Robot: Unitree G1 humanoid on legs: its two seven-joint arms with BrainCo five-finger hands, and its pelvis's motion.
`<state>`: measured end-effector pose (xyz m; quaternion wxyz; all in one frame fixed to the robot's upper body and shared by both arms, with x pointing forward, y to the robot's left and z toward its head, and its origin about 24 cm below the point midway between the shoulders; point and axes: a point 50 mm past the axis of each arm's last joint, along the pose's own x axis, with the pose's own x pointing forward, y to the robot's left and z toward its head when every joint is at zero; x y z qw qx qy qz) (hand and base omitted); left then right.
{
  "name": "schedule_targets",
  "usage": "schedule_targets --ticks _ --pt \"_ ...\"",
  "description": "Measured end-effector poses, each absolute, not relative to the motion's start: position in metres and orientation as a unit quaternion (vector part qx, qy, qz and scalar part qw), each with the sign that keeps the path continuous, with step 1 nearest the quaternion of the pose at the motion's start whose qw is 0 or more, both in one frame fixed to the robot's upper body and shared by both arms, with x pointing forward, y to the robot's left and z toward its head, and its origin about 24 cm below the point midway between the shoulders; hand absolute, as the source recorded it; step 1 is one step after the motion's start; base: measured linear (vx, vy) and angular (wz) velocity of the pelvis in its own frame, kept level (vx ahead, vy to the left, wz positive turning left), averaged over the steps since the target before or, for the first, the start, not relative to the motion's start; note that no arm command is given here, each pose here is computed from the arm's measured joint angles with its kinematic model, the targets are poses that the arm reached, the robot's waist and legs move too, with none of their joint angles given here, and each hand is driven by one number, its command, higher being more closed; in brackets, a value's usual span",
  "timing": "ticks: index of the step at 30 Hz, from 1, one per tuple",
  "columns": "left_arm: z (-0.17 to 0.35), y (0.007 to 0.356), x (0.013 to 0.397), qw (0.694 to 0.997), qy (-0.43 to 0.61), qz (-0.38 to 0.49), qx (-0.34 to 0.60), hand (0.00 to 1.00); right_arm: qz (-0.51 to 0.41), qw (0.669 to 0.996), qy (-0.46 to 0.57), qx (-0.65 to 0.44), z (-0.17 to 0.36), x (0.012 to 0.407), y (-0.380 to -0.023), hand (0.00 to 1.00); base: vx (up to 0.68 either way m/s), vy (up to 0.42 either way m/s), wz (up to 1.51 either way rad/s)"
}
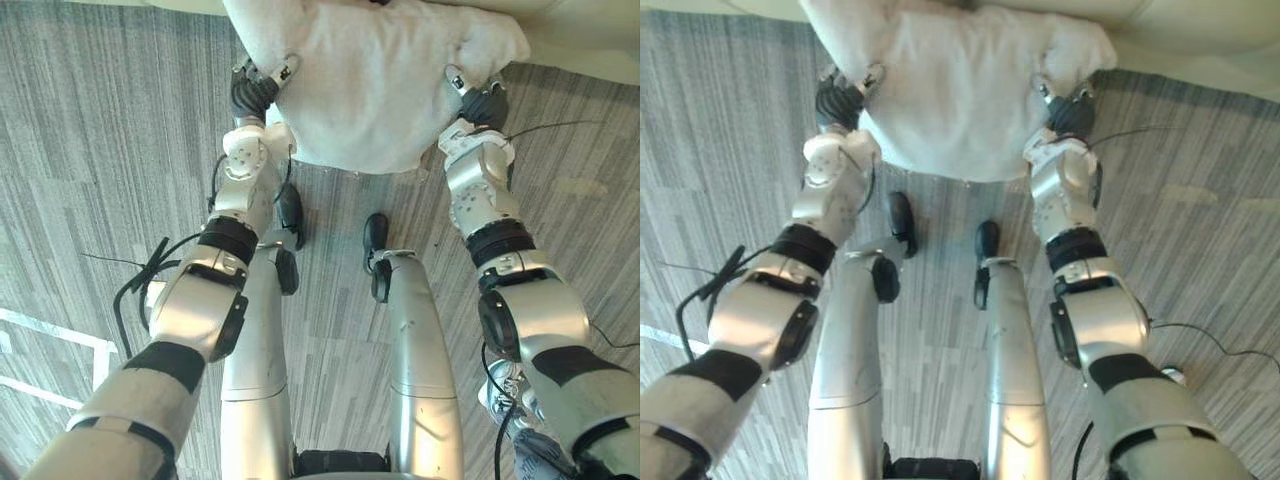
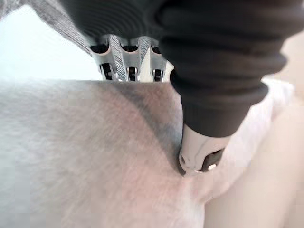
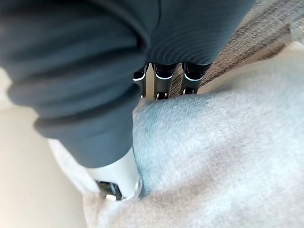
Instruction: Pick up cushions and gather them together orderly.
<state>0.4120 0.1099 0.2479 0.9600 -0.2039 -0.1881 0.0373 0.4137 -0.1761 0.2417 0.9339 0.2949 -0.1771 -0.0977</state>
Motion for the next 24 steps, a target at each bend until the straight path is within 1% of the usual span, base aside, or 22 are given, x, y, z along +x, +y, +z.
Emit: schedule_targets --ticks 3,8,11,15,16,21,22,24 --pt "0.242 0.107 0.406 0.951 -0.2 0.036 -0.234 1.0 -0.094 0.929 -0.184 0.307 0.233 0.409 -0.171 1.0 -0.04 0.02 0.07" --pt "0.239 0.082 0.382 0.932 -0.241 0.007 -0.272 1.0 -0.099 0.916 -0.215 0.323 0.219 0.389 -0.175 1.0 -0.04 0.004 0.1" --pt "0.228 0.074 0.368 0.93 -0.258 -0.003 -0.261 1.0 -0.109 0.909 -0.236 0.327 0.209 0.375 -0.175 1.0 -0.02 -0.032 0.07" --pt "0.204 0.075 0.351 0.932 -0.248 -0.001 -0.265 1.0 -0.114 0.906 -0.259 0.314 0.196 0.352 -0.173 1.0 0.05 -0.045 0.07" --pt "0.201 0.075 0.349 0.932 -0.248 -0.001 -0.266 1.0 -0.114 0.907 -0.261 0.31 0.195 0.35 -0.173 1.0 0.12 -0.051 0.07" --pt "0.171 0.075 0.313 0.922 -0.235 0.012 -0.307 1.0 -0.122 0.914 -0.29 0.258 0.178 0.311 -0.166 1.0 0.16 -0.028 0.07" --pt "0.137 0.076 0.289 0.933 -0.197 0.025 -0.3 1.0 -0.144 0.932 -0.268 0.198 0.148 0.279 -0.16 1.0 0.37 -0.022 0.09" --pt "0.126 0.073 0.283 0.942 -0.179 0.013 -0.283 1.0 -0.155 0.94 -0.245 0.177 0.133 0.275 -0.162 1.0 0.25 -0.006 0.01"
